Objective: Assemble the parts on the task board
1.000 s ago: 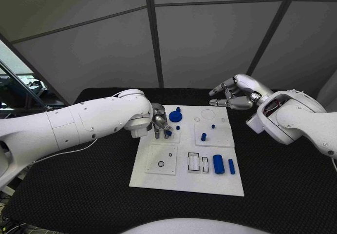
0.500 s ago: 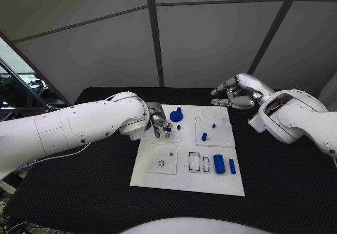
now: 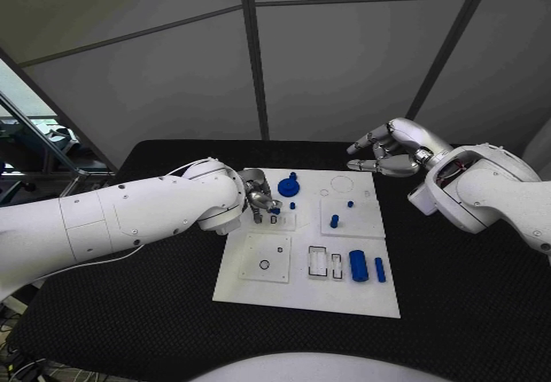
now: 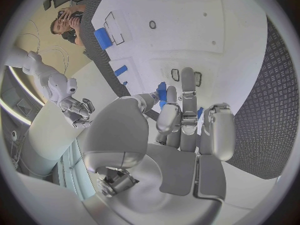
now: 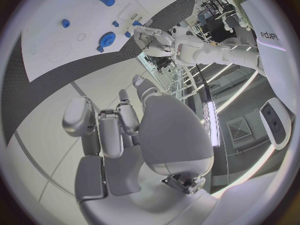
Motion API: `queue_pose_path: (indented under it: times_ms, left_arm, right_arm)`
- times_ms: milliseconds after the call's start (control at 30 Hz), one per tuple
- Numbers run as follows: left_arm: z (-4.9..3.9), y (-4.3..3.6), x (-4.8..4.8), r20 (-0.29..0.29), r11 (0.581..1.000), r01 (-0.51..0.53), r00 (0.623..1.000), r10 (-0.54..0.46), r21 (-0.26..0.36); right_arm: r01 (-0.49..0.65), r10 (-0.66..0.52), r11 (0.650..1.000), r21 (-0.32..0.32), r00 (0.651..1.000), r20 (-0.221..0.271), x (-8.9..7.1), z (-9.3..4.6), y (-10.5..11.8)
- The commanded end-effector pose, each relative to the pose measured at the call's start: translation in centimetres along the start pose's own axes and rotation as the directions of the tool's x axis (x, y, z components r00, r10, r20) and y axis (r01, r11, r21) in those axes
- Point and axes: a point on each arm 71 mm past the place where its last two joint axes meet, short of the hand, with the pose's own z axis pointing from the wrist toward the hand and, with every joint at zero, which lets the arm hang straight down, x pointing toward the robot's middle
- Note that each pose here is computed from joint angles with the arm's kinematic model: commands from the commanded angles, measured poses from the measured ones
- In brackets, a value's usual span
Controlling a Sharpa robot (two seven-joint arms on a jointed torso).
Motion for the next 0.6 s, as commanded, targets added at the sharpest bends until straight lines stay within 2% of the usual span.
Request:
queue_pose_path:
  times_ms: [33,367,600]
  left_arm:
    - [0.03,-0.07,-0.07,0.033,1.0,-0.025,0.999,0.025,-0.009]
    - [0.21,0.19,0.6,-0.023,0.994,-0.097,0.995,0.096,-0.042]
    - [0.38,0.4,0.58,-0.029,0.991,-0.118,0.993,0.116,-0.063]
  right_arm:
    - [0.007,-0.007,1.0,-0.015,1.0,-0.005,-0.04,0.06,0.21]
    - [0.006,-0.007,1.0,-0.017,1.0,-0.008,0.01,0.08,0.27]
    - [0.006,-0.006,1.0,-0.02,1.0,-0.01,0.07,0.09,0.36]
